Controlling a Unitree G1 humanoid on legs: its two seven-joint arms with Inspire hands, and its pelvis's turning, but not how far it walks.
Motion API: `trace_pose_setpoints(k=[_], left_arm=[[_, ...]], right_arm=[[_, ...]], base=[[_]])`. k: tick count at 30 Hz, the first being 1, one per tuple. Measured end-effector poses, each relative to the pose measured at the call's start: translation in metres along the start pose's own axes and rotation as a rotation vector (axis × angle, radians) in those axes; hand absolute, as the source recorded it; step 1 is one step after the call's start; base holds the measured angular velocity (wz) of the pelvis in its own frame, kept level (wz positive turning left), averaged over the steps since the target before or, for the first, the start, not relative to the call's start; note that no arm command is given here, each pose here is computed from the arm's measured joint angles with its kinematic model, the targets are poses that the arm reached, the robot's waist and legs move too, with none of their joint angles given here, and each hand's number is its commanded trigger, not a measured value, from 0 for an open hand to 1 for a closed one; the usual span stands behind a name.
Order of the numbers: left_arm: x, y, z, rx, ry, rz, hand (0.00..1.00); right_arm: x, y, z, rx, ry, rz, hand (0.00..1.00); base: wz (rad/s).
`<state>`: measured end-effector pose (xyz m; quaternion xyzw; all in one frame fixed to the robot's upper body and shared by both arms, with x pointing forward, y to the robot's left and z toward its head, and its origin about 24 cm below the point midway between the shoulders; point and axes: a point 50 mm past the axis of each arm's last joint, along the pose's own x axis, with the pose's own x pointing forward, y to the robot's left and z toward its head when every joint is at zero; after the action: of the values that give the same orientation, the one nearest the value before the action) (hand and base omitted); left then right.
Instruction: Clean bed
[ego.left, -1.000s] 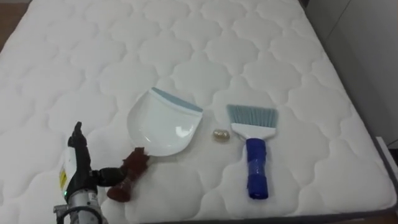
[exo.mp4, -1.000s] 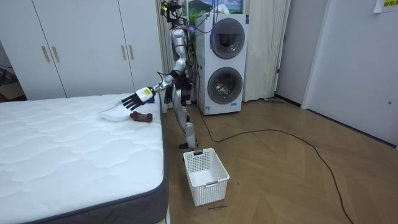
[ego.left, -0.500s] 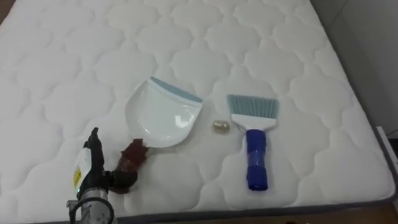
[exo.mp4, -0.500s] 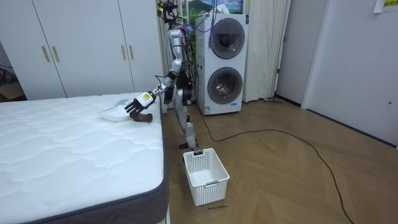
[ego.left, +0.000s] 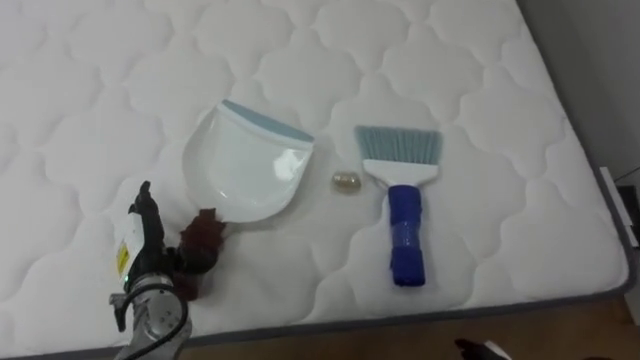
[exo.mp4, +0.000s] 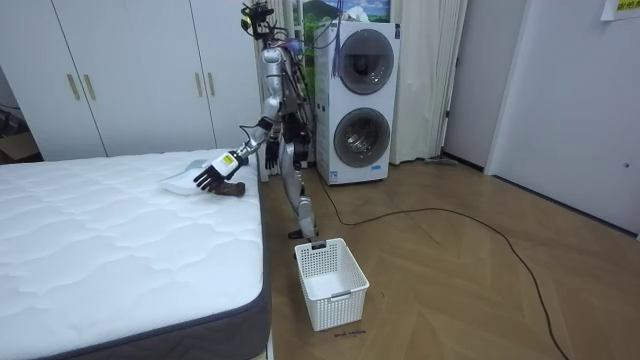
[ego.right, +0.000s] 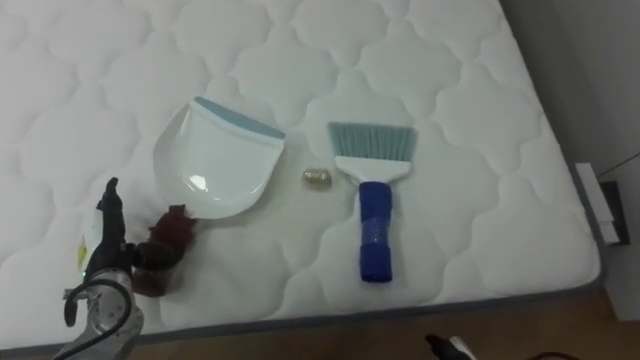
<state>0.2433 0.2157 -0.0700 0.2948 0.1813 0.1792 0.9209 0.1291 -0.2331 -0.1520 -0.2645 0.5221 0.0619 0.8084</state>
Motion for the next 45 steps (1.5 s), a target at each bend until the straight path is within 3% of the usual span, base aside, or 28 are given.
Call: trace_pose_setpoints(k=[11,18,23,25,27,28,29,41,45], left_arm=[[0.008,0.000,0.005,-0.016,0.020,0.011,0.00],[0.017,0.006,0.010,-0.040,0.045,0.027,0.00],[0.021,0.007,0.011,-0.059,0.068,0.015,0.00],[0.023,0.005,0.016,-0.060,0.055,-0.006,0.11],[0.022,0.003,0.013,-0.051,0.075,-0.016,0.50],[0.021,0.003,0.009,-0.041,0.094,-0.024,0.81],[0.020,0.003,0.007,-0.035,0.104,-0.026,1.00],[0.023,0.015,-0.007,-0.045,0.209,0.019,1.00],[0.018,0.008,-0.018,-0.009,0.267,-0.046,1.00]], right_arm=[[0.003,-0.005,0.017,-0.010,-0.043,-0.051,0.00],[0.005,-0.014,0.047,-0.027,-0.129,-0.095,0.00],[0.005,-0.011,0.044,-0.035,-0.113,-0.085,0.00],[0.005,-0.011,0.045,-0.034,-0.109,-0.081,0.00],[0.005,-0.011,0.046,-0.036,-0.109,-0.081,0.00],[0.005,-0.011,0.046,-0.037,-0.107,-0.081,0.00],[0.005,-0.011,0.045,-0.037,-0.104,-0.080,0.00],[0.006,-0.009,0.048,-0.020,-0.099,-0.076,0.00],[0.006,-0.008,0.051,-0.025,-0.112,-0.071,0.00]], base=[[-0.09],[-0.22],[0.28],[0.30],[0.04],[-0.03],[-0.06],[0.00],[-0.02]])
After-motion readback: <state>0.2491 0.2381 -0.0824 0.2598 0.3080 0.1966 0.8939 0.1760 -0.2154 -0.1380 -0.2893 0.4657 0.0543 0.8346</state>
